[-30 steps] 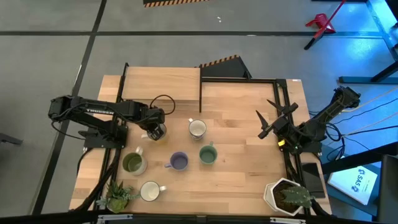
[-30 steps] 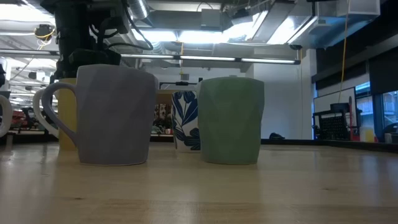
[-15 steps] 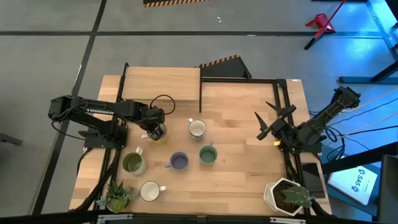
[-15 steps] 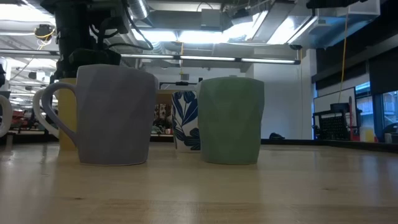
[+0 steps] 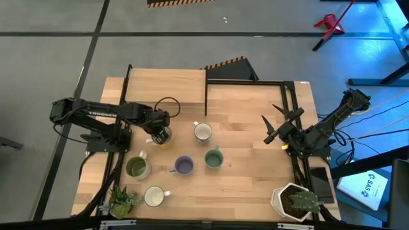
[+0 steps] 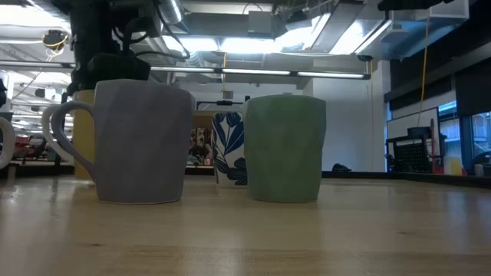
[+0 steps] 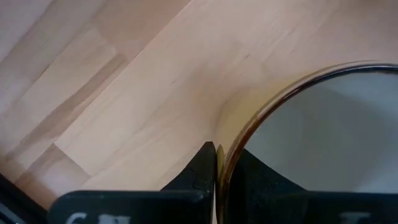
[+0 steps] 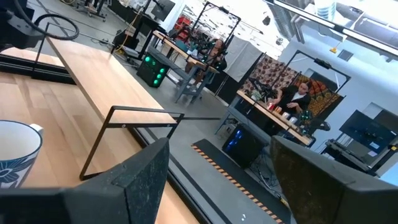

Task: Place coffee mugs
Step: Put the yellow cup on the shelf

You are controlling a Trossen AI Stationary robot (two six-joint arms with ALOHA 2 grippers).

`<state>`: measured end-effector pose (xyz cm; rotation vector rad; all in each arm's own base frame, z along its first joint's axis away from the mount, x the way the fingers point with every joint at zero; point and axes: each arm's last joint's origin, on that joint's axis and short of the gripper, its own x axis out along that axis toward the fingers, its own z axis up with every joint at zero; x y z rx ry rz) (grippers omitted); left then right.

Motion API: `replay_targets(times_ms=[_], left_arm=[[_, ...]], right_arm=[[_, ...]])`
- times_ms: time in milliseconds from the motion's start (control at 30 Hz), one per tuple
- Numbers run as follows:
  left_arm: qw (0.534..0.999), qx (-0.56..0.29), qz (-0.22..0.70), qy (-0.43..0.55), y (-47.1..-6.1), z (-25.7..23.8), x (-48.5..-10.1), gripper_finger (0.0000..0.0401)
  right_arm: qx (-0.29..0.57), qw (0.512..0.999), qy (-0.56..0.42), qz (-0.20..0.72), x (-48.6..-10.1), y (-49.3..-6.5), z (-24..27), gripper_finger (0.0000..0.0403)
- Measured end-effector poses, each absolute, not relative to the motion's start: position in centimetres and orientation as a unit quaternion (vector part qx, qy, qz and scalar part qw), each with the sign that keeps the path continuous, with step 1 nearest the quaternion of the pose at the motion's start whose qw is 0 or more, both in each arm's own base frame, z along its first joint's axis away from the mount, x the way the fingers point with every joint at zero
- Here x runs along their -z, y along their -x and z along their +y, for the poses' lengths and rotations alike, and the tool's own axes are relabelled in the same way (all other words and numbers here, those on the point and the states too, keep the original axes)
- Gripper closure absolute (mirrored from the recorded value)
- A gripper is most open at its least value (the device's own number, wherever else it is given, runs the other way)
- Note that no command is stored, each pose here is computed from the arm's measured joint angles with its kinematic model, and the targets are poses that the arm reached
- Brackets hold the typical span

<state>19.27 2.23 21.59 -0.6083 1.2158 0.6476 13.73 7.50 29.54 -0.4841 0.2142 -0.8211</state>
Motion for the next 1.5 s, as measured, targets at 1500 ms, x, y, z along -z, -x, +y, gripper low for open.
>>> replay_targets(times_ms=[1500], left_arm=[[0.793, -0.285, 0.403, 0.357, -19.2, 2.1, -31.0, 0.0382]], right_arm=[[0.394, 0.882, 0.235, 0.104, -29.5, -13.7, 7.5, 0.0132]])
